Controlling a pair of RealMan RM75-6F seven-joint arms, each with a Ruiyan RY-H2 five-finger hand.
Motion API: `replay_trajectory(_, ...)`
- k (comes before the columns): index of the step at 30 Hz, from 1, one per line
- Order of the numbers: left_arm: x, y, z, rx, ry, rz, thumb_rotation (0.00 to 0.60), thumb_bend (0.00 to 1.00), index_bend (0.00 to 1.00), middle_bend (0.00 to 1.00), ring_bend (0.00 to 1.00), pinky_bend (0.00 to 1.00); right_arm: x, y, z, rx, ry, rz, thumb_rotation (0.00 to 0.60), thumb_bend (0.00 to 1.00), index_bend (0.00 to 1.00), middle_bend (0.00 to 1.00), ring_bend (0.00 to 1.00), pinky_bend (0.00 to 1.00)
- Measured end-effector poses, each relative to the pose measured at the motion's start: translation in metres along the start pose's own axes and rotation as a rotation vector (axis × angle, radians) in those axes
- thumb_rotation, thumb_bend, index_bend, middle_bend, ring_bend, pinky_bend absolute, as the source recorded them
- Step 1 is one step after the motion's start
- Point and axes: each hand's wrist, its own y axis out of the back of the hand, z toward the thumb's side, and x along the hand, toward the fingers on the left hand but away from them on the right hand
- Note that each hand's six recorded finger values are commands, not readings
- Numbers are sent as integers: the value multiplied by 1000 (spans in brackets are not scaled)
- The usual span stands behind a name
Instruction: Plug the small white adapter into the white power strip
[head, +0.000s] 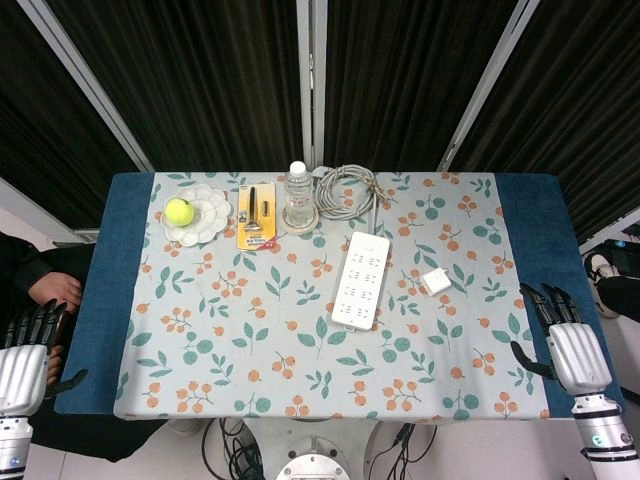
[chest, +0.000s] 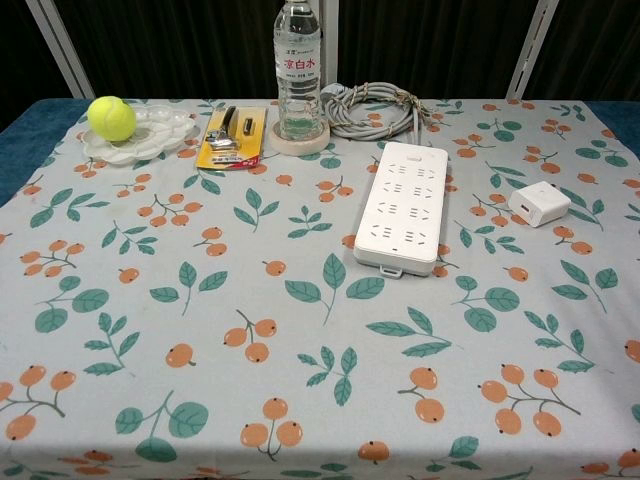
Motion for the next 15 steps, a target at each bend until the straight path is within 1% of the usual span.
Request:
replay_trajectory(6,2,-2,0,0,0,-6,600,81,65,0,0,0,-3,-2,2,2,4,10,600,269,44,142,0,0)
replay_trajectory(10,1,-1,0,1,-3,-3,600,81,65,0,0,0,-6,-6,7,5,27,32,600,253,44,152,0,0)
replay_trajectory(13,1,0,1,1,-3,1,600,81,65,0,0,0,-13,-13,16,10,65,77,600,238,43,176,0,0)
replay_trajectory(15,0,0,1,-1,-3,4,600,81,65,0,0,0,-22,-21,26,16,109,123,600,238,43,192,0,0)
